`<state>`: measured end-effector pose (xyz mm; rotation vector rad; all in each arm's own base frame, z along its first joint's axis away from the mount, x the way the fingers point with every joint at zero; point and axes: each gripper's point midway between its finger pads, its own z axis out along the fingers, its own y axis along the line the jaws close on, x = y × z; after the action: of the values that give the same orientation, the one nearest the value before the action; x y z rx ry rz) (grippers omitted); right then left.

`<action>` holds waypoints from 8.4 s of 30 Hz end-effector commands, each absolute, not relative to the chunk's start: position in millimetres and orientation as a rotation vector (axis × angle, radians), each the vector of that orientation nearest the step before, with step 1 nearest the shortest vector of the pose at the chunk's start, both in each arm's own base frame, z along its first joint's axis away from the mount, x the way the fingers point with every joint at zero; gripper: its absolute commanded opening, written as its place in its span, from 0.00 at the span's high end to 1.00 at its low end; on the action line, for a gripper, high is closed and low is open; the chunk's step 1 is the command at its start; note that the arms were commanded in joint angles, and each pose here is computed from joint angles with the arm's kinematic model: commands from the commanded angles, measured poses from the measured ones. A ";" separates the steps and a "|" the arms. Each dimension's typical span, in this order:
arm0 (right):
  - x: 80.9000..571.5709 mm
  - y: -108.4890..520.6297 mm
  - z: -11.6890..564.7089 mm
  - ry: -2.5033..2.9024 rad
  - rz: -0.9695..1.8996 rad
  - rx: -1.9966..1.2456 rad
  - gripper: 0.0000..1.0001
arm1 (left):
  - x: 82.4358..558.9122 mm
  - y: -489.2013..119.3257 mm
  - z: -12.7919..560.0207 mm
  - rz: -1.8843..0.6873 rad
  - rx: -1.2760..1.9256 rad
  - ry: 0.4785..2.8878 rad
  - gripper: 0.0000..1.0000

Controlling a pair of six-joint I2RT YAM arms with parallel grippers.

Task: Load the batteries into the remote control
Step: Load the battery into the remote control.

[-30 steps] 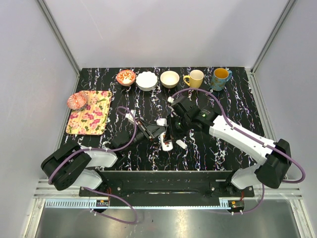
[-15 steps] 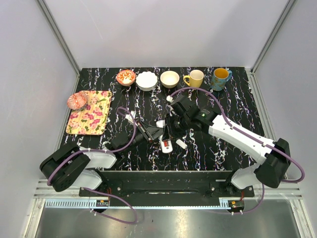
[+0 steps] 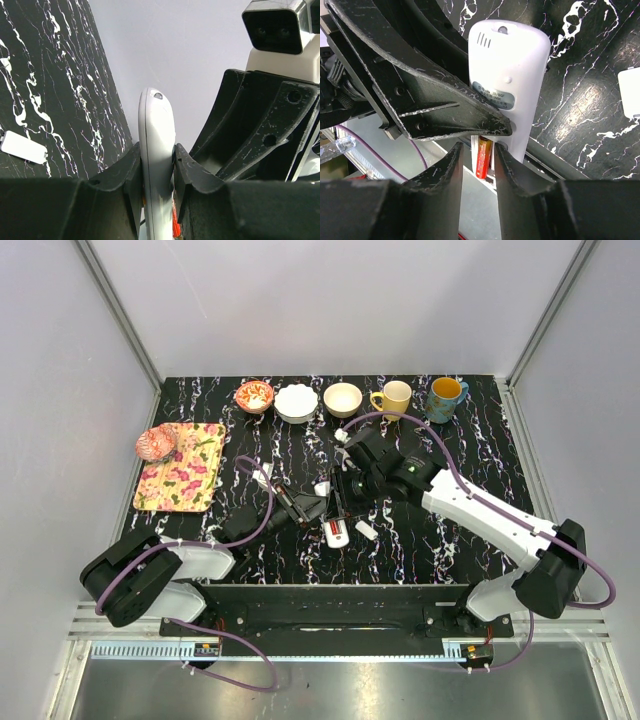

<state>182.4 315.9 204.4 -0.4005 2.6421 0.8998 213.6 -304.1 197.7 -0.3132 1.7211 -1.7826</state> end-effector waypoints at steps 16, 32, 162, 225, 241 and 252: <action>165.6 297.1 278.8 2.502 0.959 -0.495 0.57 | 189.7 -278.1 300.8 -1.984 -0.139 1.225 1.00; 189.1 287.5 258.7 2.171 1.388 -0.149 0.29 | 178.0 -265.8 321.9 -2.061 -0.127 1.167 1.00; 231.0 323.4 227.2 2.234 1.626 0.015 0.92 | 145.9 -299.0 329.1 -2.061 -0.012 1.208 1.00; 144.6 304.9 249.4 2.342 1.815 -0.726 1.00 | 165.2 -295.3 300.9 -2.107 0.277 1.415 1.00; 163.2 293.1 262.6 2.361 1.654 -0.631 0.24 | 185.3 -272.0 287.3 -1.881 0.048 1.442 1.00; 275.9 194.4 182.4 2.282 0.603 -0.084 0.25 | 216.4 -214.8 251.9 -1.545 -0.296 1.493 1.00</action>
<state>220.4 250.9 225.6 -0.3298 2.3518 1.1128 195.1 -234.7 271.8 -0.1478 1.4795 -1.7048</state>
